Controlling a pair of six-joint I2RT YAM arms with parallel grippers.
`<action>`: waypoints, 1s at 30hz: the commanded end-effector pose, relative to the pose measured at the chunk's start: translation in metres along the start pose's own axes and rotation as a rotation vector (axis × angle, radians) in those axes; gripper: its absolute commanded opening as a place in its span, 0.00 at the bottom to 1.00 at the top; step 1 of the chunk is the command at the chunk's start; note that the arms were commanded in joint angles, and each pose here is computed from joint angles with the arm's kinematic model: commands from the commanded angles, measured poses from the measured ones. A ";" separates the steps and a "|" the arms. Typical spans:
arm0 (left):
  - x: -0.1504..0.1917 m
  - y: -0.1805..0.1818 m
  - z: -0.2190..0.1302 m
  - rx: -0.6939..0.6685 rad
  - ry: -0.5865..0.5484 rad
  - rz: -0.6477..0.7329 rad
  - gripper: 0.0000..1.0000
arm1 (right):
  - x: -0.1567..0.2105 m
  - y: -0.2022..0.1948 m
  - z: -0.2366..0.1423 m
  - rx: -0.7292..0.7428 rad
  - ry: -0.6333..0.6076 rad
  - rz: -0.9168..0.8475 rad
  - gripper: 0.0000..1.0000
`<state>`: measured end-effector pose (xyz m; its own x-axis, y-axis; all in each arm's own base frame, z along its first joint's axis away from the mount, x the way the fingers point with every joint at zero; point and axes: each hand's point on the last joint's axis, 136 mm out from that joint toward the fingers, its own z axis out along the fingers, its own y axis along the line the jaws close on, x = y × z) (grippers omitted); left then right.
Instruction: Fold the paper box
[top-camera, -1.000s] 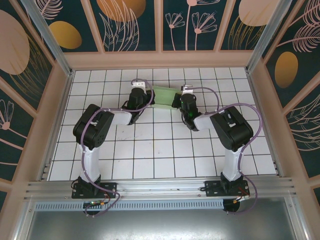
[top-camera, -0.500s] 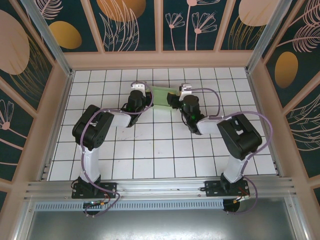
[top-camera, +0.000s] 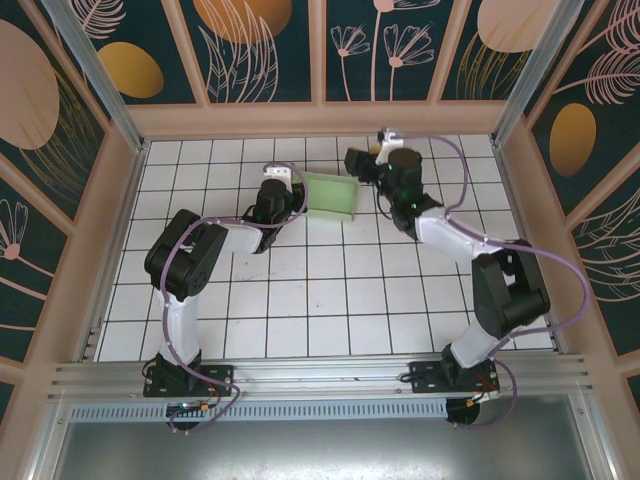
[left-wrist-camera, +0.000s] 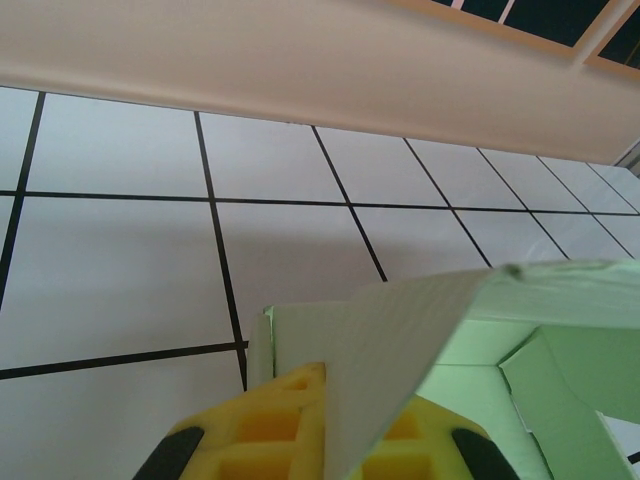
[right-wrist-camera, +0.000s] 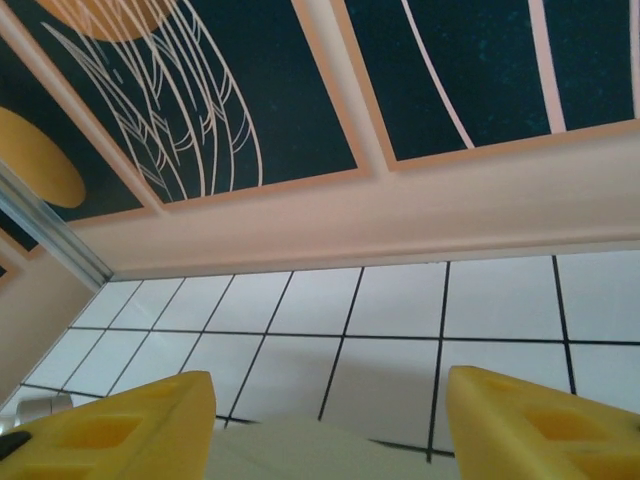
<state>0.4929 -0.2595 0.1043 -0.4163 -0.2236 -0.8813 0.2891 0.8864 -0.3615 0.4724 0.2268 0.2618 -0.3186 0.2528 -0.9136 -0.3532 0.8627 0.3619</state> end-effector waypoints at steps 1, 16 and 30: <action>0.026 0.004 0.003 -0.004 0.079 -0.011 0.00 | 0.038 -0.011 0.019 0.047 0.209 0.007 0.53; 0.025 -0.010 -0.027 0.087 0.073 -0.119 0.18 | 0.108 -0.022 0.049 0.087 0.363 -0.034 0.51; 0.013 -0.023 -0.089 0.173 0.056 -0.180 0.68 | 0.131 -0.037 0.039 0.124 0.376 -0.055 0.56</action>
<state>0.4111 -0.2456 0.0999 -0.5606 -0.3244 -0.7619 0.2992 0.7786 -0.5516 0.4765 0.2494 0.1134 -0.6526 0.0556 -0.7557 -0.2725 0.9134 0.3025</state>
